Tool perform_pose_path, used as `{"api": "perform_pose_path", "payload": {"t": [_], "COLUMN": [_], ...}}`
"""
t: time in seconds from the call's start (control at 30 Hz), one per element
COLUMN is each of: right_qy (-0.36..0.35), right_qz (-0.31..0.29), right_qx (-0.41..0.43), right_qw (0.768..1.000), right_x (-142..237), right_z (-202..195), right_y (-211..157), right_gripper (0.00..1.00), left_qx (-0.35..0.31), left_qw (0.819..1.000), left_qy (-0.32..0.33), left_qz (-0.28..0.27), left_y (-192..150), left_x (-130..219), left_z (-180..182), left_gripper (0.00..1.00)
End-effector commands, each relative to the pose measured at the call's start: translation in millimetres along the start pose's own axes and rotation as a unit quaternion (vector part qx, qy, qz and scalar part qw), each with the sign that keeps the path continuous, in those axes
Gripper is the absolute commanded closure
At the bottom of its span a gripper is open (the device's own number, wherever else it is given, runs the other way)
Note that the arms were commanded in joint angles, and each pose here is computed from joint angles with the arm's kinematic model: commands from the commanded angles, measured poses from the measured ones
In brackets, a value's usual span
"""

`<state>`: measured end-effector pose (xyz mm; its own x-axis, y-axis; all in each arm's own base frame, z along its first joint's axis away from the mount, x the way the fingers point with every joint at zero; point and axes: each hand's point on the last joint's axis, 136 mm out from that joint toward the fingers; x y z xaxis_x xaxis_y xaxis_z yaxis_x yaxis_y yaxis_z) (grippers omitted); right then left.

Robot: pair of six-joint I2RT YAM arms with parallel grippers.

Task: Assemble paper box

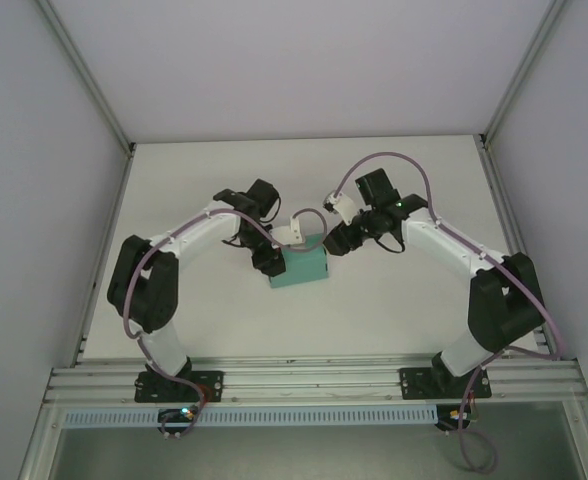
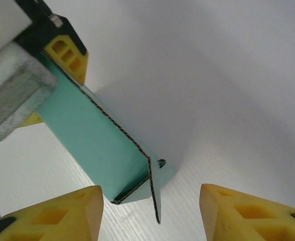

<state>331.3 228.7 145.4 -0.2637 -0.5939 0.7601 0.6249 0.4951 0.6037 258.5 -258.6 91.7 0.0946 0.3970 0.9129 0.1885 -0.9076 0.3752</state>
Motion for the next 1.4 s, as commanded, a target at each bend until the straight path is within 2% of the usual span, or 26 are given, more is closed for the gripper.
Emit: {"api": "perform_pose_path", "payload": {"t": [0.0, 0.13, 0.2, 0.23, 0.33, 0.43, 0.5, 0.57, 0.77, 1.17, 1.27, 1.37], "right_qy": [-0.012, -0.014, -0.011, -0.010, -0.005, -0.004, -0.002, 0.007, -0.014, -0.031, -0.012, -0.006], "right_qz": [0.011, 0.014, 0.015, 0.019, 0.026, 0.017, 0.013, 0.009, 0.013, 0.011, 0.020, 0.040], "right_qx": [0.013, 0.013, 0.010, 0.005, 0.002, -0.011, -0.029, -0.045, -0.051, -0.028, -0.029, -0.034], "right_qw": [1.000, 1.000, 1.000, 1.000, 1.000, 1.000, 0.999, 0.999, 0.999, 0.999, 0.999, 0.999], "right_x": [-4, -10, -13, -14, -17, -16, -14, -13, -14, -10, -10, -15], "right_z": [-2, -5, -5, -5, -5, -1, 2, 8, 1, -5, 1, 2], "right_y": [4, 4, 4, 4, 2, 7, 7, 9, 9, 16, 14, 4], "right_gripper": [0.47, 0.53, 0.61, 0.69, 0.84, 0.95, 0.94, 0.84, 0.76, 0.75, 0.78, 0.87], "left_qx": [-0.016, -0.017, -0.017, -0.017, -0.015, -0.013, -0.009, -0.009, -0.016, -0.017, -0.018, -0.018], "left_qw": [1.000, 1.000, 1.000, 1.000, 1.000, 1.000, 1.000, 1.000, 1.000, 0.999, 1.000, 1.000], "left_qy": [-0.009, -0.008, -0.007, -0.008, -0.004, -0.003, -0.002, -0.004, -0.004, -0.010, -0.007, -0.004], "left_qz": [-0.010, -0.009, -0.009, -0.007, -0.002, 0.001, 0.005, 0.008, 0.010, 0.026, 0.023, 0.021], "left_y": [6, 7, 7, 7, 6, 6, 5, 5, 6, 1, 2, 3], "left_x": [8, 7, 7, 7, 6, 5, 2, 1, 2, -2, -1, -2], "left_z": [0, 1, 2, 2, 5, 6, 8, 7, 6, 3, 3, 5], "left_gripper": [0.62, 0.63, 0.63, 0.62, 0.63, 0.63, 0.63, 0.65, 0.65, 0.65, 0.65, 0.65]}}
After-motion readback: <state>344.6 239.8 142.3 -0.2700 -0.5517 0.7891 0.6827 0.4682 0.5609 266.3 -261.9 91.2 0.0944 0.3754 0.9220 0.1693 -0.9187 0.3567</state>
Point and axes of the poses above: each hand's point on the last joint's axis, 136 mm out from that joint toward the fingers, its own x axis back along the fingers, its own z axis along the line the jaws close on, y = z × x, and after that the axes turned 2 degrees about -x, right-handed
